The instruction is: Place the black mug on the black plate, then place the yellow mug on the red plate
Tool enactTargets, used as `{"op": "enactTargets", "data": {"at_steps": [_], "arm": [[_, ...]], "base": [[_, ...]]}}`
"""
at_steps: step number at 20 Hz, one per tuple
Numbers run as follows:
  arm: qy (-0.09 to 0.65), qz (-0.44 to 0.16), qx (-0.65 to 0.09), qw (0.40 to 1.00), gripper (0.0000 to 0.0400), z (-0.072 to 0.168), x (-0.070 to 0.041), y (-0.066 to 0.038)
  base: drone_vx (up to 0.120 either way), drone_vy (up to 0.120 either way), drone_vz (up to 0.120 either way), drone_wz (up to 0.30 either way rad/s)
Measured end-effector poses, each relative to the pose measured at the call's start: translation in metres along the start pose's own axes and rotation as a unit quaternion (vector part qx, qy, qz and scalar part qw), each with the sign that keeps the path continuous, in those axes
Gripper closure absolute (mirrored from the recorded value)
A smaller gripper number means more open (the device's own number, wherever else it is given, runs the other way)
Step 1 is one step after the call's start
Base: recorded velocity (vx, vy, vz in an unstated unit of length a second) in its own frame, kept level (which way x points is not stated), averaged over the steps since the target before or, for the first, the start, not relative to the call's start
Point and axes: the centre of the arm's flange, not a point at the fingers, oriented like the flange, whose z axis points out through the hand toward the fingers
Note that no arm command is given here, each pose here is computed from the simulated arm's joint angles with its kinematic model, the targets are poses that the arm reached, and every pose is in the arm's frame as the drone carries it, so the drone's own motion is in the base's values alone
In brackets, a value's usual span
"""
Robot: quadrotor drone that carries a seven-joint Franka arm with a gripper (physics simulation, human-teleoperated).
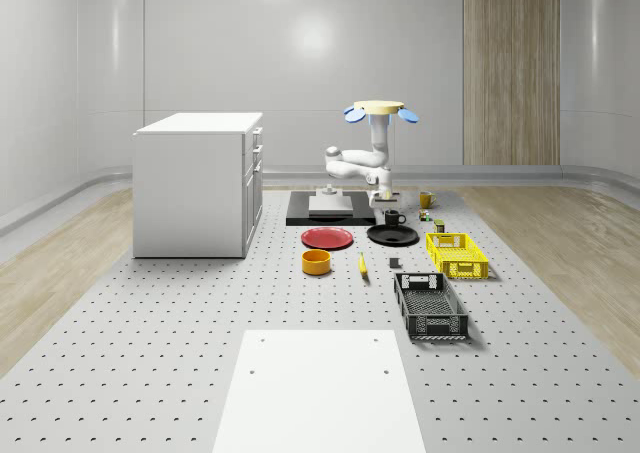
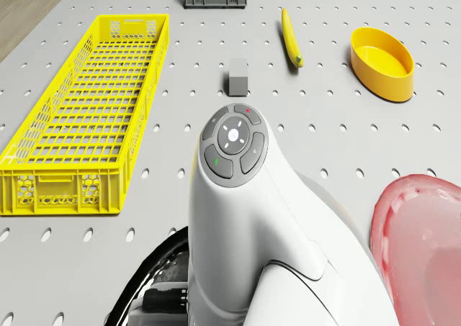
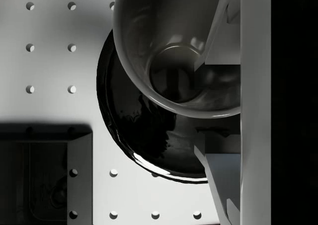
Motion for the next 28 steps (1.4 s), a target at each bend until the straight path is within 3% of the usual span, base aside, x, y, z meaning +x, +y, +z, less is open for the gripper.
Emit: {"op": "enactTargets", "data": {"at_steps": [7,11,15,21,25,28], "arm": [[0.000,0.000,0.000,1.000,0.0290,0.027,0.000,0.000],[0.000,0.000,0.000,1.000,0.0116,0.032,0.000,0.000],[0.000,0.000,0.000,1.000,0.0043,0.022,0.000,0.000],[0.000,0.000,0.000,1.000,0.0010,0.007,0.000,0.000],[0.000,0.000,0.000,1.000,0.0004,0.003,0.000,0.000],[0.000,0.000,0.000,1.000,0.0002,0.002,0.000,0.000]], "base": [[0.000,0.000,0.000,0.000],[0.000,0.000,0.000,0.000],[0.000,0.000,0.030,0.000],[0.000,0.000,0.120,0.000],[-0.100,0.120,0.120,0.000],[-0.120,0.120,0.000,0.000]]}}
